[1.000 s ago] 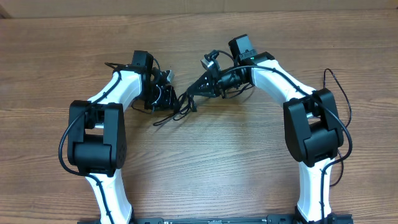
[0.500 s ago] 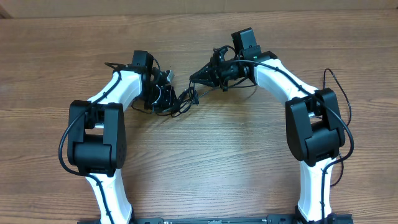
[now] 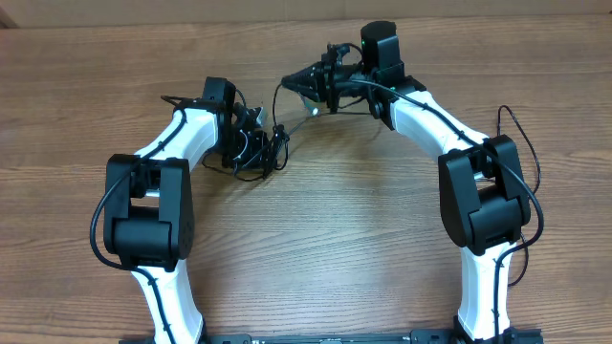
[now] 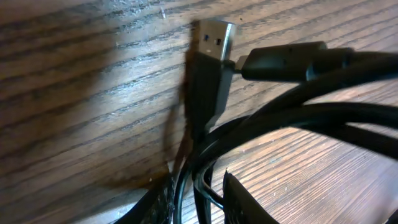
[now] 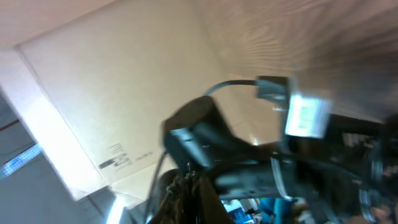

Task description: Untangle cables

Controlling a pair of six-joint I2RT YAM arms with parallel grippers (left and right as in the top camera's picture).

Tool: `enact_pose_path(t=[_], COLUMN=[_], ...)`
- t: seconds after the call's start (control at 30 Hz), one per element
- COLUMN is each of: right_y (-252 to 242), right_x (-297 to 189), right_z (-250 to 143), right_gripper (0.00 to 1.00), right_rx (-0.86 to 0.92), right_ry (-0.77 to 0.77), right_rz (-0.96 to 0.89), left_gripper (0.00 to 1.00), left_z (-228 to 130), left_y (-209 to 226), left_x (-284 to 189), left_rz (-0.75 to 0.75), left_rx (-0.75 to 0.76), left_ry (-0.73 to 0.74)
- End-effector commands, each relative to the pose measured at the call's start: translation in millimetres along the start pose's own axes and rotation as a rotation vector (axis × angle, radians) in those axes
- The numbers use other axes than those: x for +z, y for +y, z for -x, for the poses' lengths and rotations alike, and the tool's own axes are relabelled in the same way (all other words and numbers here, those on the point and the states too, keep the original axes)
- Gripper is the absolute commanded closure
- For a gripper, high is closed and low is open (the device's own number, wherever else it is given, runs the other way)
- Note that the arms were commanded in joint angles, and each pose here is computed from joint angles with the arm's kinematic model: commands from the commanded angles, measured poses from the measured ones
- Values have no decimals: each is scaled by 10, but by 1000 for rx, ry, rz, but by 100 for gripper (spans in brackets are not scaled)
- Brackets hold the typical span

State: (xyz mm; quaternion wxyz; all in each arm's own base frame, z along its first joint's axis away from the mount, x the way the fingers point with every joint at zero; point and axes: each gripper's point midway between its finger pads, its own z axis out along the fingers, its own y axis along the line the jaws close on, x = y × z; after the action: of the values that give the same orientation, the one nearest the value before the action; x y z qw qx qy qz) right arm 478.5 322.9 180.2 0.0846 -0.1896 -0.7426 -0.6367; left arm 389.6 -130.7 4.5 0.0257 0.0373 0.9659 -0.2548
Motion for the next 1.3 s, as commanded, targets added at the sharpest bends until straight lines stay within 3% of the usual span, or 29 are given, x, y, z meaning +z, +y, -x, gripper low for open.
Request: enact_pose_path(t=[0.0,0.23,0.5,0.7,0.9,1.0,1.1,1.27], right_y=[369,215,-373,-714,-1098,-1313,-1472,-1596], right_x=[-177,-207,-239,-310,-431,-541,-645,-717], right_z=[2,19,-54,-201,-200,-132,-107,-242], right_gripper=[96,96,95,76,68,67,74,76], right_rx=[0,-64,-164,-309,-277,-228,-202,-233], right_ry=[-13,-9,25,93,58,-1,-34,30], right_rz=[77,31,-139,-232,-405,-528,-623,-677], left_gripper=[72,72,72,72,72,71,71,70], left_z=[-134,-134,-134,-133,-133,-133,-133,-133], left_y=[147,147,147,147,147,147,147,147], left_x=[113,113,113,113,113,113,113,113], left_rz=[73,73,74,74,74,74,74,74], left_rx=[15,15,15,15,15,15,15,15], left_ry=[47,47,47,46,46,46,46,46])
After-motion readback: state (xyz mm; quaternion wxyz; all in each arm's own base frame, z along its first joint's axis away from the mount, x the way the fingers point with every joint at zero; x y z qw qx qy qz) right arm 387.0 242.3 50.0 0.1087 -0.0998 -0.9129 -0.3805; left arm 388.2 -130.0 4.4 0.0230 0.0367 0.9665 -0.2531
